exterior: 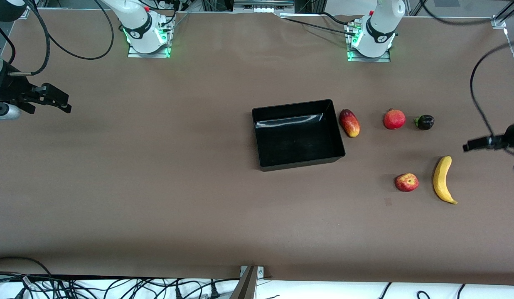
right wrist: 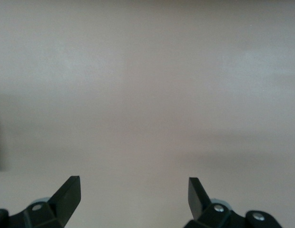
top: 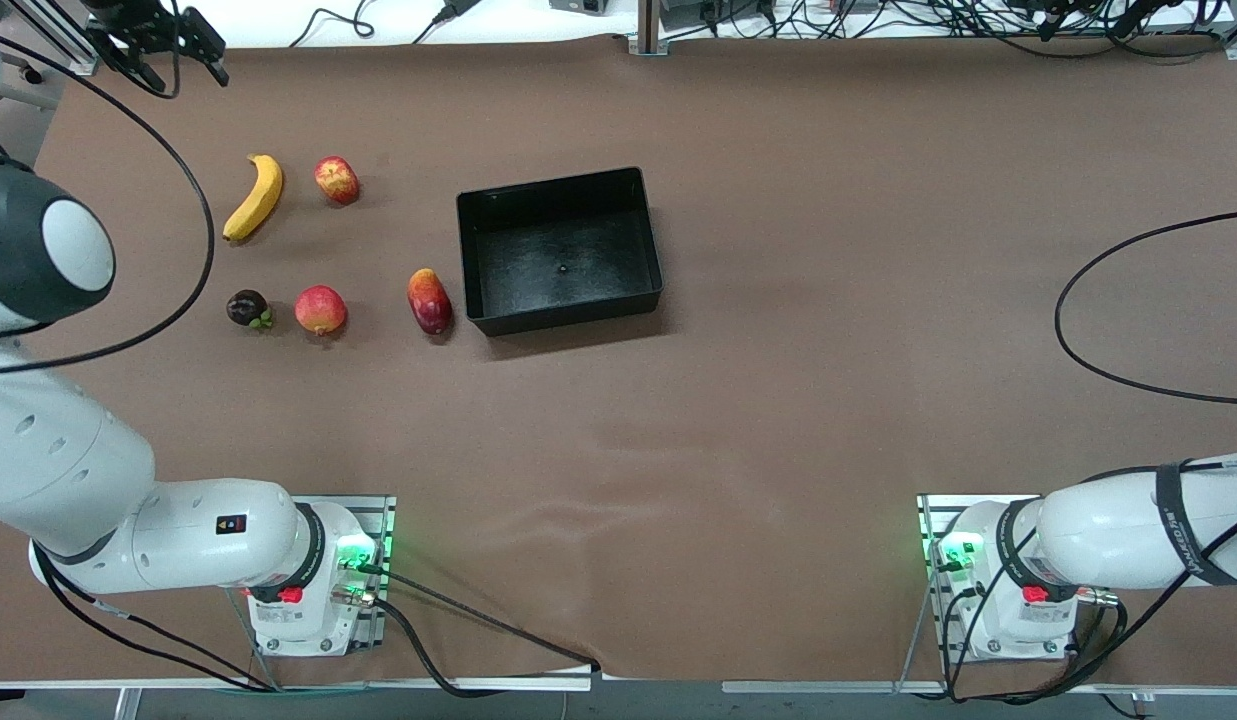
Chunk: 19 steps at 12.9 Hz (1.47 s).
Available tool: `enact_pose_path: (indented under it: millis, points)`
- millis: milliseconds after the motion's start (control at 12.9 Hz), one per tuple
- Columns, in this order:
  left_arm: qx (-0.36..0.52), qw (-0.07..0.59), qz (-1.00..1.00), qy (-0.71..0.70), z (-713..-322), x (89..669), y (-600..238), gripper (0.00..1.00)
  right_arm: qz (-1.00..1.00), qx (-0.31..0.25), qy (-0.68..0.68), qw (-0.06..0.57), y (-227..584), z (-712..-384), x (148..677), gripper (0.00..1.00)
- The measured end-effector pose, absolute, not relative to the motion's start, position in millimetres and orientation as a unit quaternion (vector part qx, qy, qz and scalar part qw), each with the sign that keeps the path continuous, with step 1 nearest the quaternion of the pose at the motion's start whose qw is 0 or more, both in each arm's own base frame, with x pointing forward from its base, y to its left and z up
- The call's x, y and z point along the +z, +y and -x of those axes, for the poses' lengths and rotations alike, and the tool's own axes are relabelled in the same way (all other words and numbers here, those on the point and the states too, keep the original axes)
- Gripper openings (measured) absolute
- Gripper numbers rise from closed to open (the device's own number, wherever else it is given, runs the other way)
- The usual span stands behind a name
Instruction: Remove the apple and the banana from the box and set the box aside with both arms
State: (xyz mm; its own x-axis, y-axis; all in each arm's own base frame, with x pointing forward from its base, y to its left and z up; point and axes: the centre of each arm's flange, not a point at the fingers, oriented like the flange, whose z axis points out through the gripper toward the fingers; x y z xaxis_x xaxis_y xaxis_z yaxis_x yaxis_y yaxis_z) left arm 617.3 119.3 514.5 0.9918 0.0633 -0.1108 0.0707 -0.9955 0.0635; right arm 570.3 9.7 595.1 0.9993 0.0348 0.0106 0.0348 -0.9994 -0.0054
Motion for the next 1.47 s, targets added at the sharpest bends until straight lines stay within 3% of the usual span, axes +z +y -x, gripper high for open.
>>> enact_pose_path:
  millis: [310,543,776,1008,1473]
  points:
    - [-0.049,0.043,-0.998,-0.013,-564.2,608.6,63.3,1.00,1.000,-0.020,-0.015,0.018,11.6,-571.7,608.3,1.00]
    - [-0.047,0.037,-0.998,-0.035,-534.3,644.7,30.0,1.00,0.999,-0.015,-0.016,0.030,14.6,-573.1,605.1,1.00]
    - [-0.060,0.009,-0.998,-0.014,-521.8,644.0,0.6,1.00,0.996,0.070,-0.046,0.030,43.3,-569.8,566.7,1.00]
    - [-0.066,0.007,-0.998,-0.003,-512.1,649.6,-10.0,1.00,0.989,0.098,-0.099,0.040,113.1,-575.1,531.8,1.00]
    - [-0.071,0.011,-0.997,0.003,-495.8,663.7,-4.9,1.00,0.991,0.058,-0.103,0.065,317.5,-576.6,418.4,1.00]
